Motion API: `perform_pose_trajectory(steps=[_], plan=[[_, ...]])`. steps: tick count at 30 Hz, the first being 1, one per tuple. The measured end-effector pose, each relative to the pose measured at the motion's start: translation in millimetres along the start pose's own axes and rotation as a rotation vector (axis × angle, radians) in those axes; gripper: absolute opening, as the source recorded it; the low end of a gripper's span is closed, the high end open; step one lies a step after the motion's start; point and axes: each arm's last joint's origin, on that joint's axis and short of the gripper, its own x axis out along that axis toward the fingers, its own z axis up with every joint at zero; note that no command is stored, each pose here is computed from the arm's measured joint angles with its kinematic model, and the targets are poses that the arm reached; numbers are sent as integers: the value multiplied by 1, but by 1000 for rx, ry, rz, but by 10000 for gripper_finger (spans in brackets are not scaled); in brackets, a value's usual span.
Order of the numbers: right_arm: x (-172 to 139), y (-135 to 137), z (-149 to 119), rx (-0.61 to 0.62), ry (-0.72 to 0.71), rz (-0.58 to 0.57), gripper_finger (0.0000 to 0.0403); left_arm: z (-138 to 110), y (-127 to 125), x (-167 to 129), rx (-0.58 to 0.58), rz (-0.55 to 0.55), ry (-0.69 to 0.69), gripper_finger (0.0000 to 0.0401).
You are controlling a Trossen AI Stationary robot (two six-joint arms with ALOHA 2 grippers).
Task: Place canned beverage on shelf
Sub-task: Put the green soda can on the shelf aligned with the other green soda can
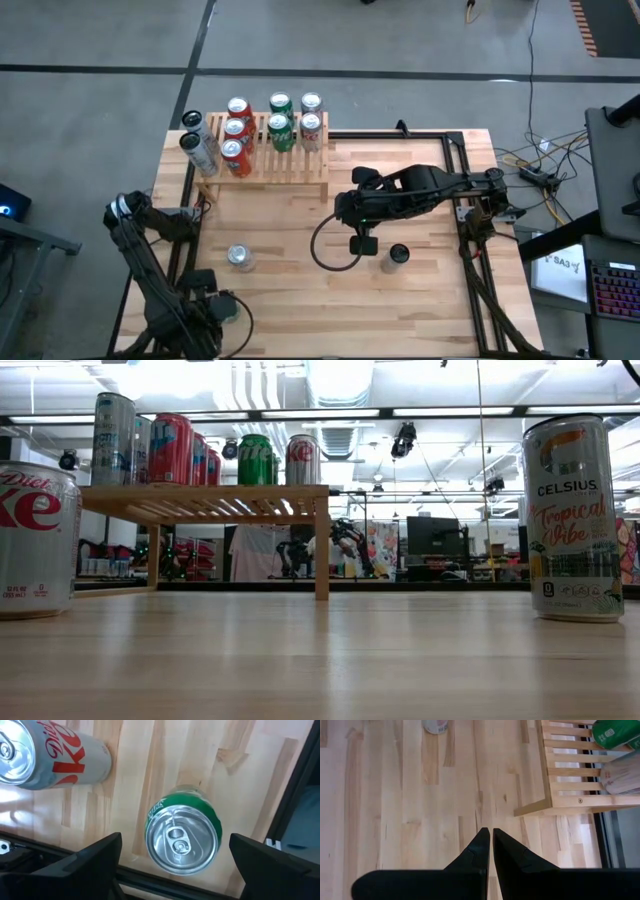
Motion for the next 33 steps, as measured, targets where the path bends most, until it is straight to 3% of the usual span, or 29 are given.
perform_pose_trajectory(steps=[33], plan=[[9, 2, 0, -15, 11, -3, 12, -7, 0, 48, -8, 20, -5, 343]])
